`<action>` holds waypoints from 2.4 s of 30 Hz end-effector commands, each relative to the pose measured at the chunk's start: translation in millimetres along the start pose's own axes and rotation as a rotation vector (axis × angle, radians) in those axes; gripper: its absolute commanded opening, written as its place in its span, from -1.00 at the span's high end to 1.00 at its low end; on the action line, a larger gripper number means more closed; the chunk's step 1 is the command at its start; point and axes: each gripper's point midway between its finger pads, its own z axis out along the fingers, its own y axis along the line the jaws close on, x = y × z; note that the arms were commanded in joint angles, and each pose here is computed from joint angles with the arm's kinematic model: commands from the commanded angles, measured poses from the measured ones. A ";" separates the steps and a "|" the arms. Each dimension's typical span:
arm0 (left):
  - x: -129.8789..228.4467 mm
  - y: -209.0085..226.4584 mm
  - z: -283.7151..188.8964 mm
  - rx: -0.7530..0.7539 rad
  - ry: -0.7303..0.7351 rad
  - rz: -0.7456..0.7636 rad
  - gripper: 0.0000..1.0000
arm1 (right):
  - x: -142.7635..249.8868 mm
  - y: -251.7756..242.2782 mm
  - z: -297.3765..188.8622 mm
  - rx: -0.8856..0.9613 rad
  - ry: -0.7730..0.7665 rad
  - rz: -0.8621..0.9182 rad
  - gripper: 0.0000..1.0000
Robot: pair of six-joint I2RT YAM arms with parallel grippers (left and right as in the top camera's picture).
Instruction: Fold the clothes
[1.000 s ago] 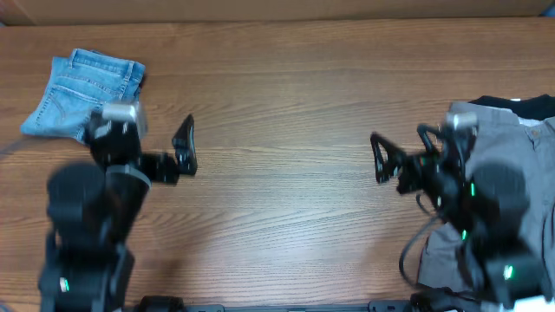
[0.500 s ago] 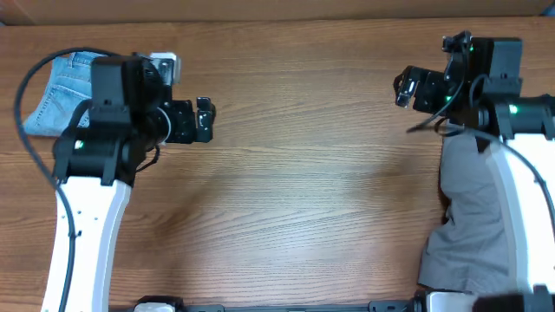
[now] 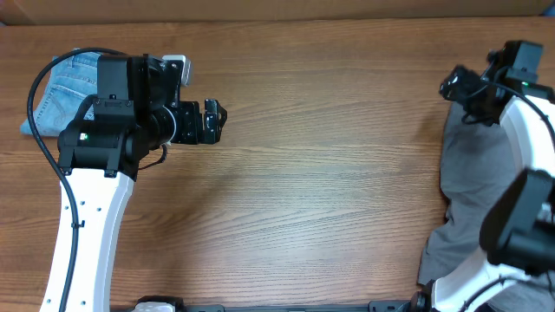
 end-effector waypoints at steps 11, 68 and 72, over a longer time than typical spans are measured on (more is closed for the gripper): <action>-9.1 -3.3 -6.3 0.010 -0.024 0.018 -1.00 | 18.3 -47.1 68.7 0.201 0.057 0.022 -0.45; -45.1 -25.2 -45.3 0.004 -0.074 0.084 -1.00 | 38.9 249.4 -260.8 -0.369 -0.281 -0.486 -0.96; -42.1 -64.5 8.9 0.093 0.009 0.171 -1.00 | 13.0 216.6 -313.7 -0.381 -0.395 -0.376 -0.99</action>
